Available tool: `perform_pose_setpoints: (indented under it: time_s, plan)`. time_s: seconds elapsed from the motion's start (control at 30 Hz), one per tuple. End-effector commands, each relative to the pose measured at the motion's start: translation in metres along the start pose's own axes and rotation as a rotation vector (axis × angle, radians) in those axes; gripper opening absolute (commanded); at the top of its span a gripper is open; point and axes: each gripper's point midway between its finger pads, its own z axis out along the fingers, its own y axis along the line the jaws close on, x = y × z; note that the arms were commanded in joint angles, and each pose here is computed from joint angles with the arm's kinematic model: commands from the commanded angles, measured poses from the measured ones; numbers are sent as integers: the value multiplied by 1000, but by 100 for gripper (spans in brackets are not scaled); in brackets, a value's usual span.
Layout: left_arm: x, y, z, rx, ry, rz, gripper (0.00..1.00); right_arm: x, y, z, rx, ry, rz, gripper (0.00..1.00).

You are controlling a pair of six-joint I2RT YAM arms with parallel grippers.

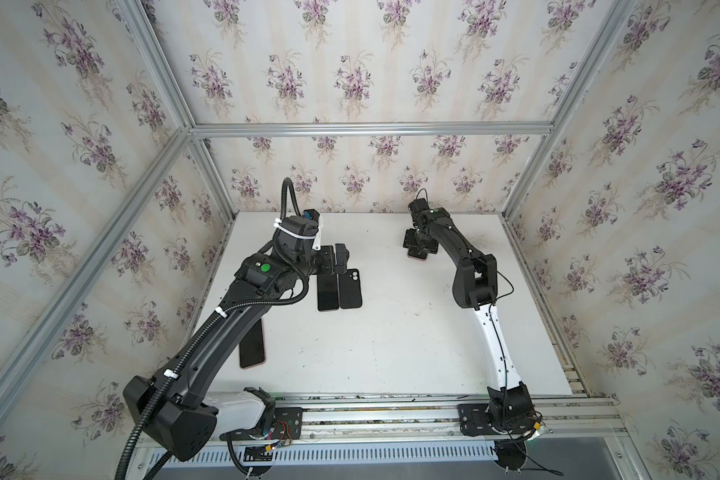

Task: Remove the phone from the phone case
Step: 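Move right gripper to the pink-cased phone and grasp its near edge, then lift the pink-cased phone with right gripper while left gripper grasps its top edge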

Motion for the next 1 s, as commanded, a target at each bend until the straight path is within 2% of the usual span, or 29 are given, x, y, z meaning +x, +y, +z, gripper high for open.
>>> perform_pose_setpoints:
  time_s: [0.0, 0.47, 0.63, 0.87, 0.97]
  plan:
    - [-6, -4, 0, 16, -13, -5, 100, 16, -4, 2, 19, 62, -35, 76]
    - [-25, -21, 17, 59, -6, -5, 100, 0, 2, -52, -35, -86, -145, 59]
    - [-25, -30, 35, 100, 24, -24, 100, 12, -1, -65, -101, -163, -145, 51]
    - [-26, -51, 64, 195, 83, -89, 100, 43, -9, -88, -221, -289, -144, 48]
    - [-31, -67, 73, 270, 110, -103, 100, 57, -3, -105, -287, -368, -192, 46]
